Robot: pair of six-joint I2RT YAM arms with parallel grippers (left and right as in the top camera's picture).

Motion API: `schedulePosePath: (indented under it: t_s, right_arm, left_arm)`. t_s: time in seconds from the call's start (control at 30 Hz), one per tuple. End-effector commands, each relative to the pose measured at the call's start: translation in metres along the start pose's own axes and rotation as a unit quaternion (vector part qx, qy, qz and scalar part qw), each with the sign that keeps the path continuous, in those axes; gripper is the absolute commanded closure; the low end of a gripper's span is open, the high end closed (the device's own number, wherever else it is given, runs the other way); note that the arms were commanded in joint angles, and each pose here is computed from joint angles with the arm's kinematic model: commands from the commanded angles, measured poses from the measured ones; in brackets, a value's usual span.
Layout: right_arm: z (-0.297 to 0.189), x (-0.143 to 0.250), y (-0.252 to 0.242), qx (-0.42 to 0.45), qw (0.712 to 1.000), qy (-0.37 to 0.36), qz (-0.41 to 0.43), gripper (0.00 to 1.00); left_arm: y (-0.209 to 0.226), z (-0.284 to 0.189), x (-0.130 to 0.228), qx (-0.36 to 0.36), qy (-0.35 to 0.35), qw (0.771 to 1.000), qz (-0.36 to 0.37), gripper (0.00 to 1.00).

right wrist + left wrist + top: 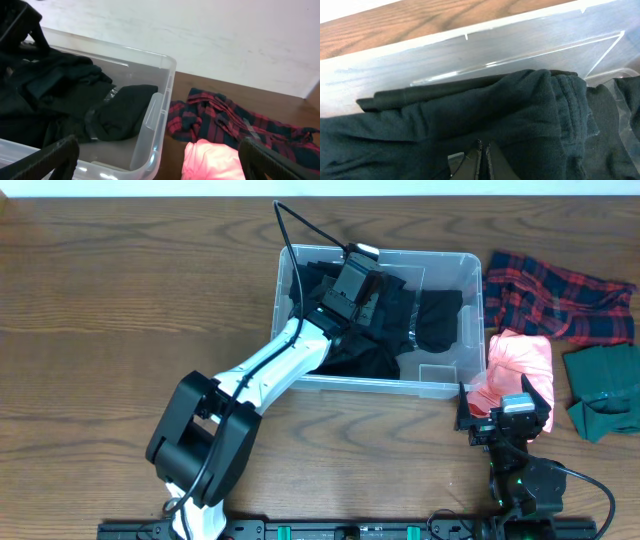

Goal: Pack container
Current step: 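Press the black garment down along the bin's left wall with left gripper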

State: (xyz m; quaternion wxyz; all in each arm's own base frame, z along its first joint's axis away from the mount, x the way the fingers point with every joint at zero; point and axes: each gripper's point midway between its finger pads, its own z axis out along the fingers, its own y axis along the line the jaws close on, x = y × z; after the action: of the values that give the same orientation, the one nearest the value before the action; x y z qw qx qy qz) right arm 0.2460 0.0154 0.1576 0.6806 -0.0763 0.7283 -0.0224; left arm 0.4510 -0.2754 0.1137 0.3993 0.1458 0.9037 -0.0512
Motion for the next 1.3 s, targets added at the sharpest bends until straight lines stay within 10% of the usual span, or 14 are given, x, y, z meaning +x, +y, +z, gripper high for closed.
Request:
schedulePosePath:
  t_s: [0.0, 0.3, 0.9, 1.27]
  right_arm:
    - [0.000, 0.001, -0.002, 0.004, 1.000, 0.002, -0.003, 0.01]
    - [0.000, 0.001, -0.002, 0.004, 1.000, 0.002, -0.003, 0.01]
    - [0.000, 0.001, -0.002, 0.004, 1.000, 0.002, -0.003, 0.01]
    - [0.000, 0.001, -0.002, 0.004, 1.000, 0.002, -0.003, 0.01]
  left_arm:
    - [0.001, 0.019, 0.023, -0.007, 0.029, 1.000, -0.011, 0.94]
    - [-0.025, 0.032, 0.051, 0.063, 0.075, 0.995, -0.009, 0.94]
    - [0.052, -0.067, -0.054, -0.025, -0.059, 0.996, -0.060, 0.89]
    - [0.103, -0.078, 0.014, -0.060, 0.090, 0.988, -0.108, 0.94]
